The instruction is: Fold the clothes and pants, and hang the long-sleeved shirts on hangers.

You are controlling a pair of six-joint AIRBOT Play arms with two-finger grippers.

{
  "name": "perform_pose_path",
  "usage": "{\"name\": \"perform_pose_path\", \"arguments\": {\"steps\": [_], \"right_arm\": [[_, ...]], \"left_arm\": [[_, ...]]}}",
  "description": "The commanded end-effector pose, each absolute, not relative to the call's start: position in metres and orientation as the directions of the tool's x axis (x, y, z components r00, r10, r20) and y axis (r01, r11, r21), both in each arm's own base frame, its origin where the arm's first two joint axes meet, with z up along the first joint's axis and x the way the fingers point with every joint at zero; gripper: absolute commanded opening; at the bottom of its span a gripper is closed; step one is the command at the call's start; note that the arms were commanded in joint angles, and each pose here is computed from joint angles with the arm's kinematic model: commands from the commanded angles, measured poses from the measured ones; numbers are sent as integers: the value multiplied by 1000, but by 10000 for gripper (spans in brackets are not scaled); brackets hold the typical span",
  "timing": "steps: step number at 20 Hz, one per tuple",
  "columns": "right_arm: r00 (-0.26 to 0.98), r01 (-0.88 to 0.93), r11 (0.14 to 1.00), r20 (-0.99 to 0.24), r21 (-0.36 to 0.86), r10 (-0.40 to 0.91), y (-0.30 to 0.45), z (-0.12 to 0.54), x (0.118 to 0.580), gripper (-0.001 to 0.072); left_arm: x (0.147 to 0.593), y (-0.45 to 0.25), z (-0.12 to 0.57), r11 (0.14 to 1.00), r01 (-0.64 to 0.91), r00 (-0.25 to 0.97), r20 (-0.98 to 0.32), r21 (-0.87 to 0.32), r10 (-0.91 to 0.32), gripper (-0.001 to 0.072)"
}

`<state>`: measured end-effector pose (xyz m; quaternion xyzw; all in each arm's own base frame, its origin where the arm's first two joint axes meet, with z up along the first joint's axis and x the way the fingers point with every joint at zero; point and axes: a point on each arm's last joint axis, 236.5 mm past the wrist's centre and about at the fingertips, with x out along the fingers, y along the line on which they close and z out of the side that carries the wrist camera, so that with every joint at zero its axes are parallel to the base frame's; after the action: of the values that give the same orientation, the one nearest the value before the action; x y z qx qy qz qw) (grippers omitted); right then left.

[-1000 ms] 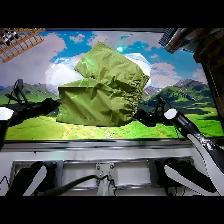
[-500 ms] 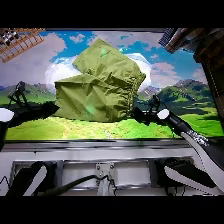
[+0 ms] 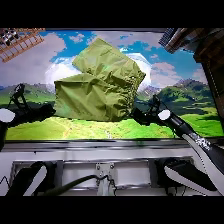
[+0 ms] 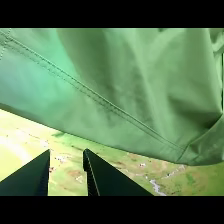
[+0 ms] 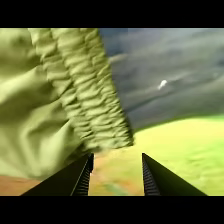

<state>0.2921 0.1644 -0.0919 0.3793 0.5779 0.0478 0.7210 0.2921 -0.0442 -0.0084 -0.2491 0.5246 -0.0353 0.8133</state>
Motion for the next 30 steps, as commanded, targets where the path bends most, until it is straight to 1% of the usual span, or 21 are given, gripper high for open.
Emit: {"name": "perform_pose_path", "arguments": {"steps": [1, 3, 5, 7, 9, 11, 18, 20, 21, 22, 26, 27, 28, 30], "right_arm": [[375, 420, 652, -775, 631, 509, 166, -80, 291, 393], [427, 465, 616, -771, 635, 472, 164, -86, 296, 354], [444, 500, 589, -772, 635, 456, 166, -92, 295, 354], [432, 501, 592, -775, 632, 462, 174, -97, 292, 354], [463, 505, 579, -767, 640, 444, 176, -97, 298, 354], [490, 533, 548, -763, 644, 421, 172, -100, 306, 354], [487, 572, 535, -782, 622, 390, 166, -115, 308, 345], [504, 578, 522, -778, 627, 376, 162, -116, 313, 335], [514, 583, 514, -776, 629, 367, 160, -117, 316, 288], [523, 586, 509, -774, 631, 357, 158, -118, 318, 278], [525, 612, 489, -782, 621, 336, 154, -126, 320, 274], [526, 615, 488, -783, 620, 331, 153, -128, 321, 233], [532, 618, 480, -781, 622, 328, 152, -127, 322, 206], [533, 620, 473, -778, 626, 331, 153, -126, 323, 95]], "left_arm": [[291, -43, -9, 875, -206, 446, -838, -438, -314, 224], [291, -43, -9, 875, -206, 445, -838, -438, -315, 223], [291, -43, -9, 875, -206, 445, -838, -438, -315, 224], [291, -43, -9, 875, -206, 445, -838, -438, -315, 224], [291, -43, -9, 875, -206, 446, -838, -437, -314, 224], [291, -43, -9, 876, -205, 446, -838, -437, -314, 224], [291, -43, -9, 876, -205, 445, -838, -437, -314, 224], [291, -43, -9, 876, -206, 446, -838, -437, -314, 224], [291, -43, -9, 876, -205, 446, -838, -437, -314, 224], [291, -43, -9, 876, -206, 445, -839, -437, -314, 224], [291, -43, -9, 876, -205, 445, -839, -437, -314, 224], [291, -43, -9, 876, -205, 445, -839, -437, -314, 224], [291, -43, -9, 876, -205, 445, -839, -437, -314, 224], [291, -43, -9, 876, -205, 446, -838, -437, -314, 223]]}}
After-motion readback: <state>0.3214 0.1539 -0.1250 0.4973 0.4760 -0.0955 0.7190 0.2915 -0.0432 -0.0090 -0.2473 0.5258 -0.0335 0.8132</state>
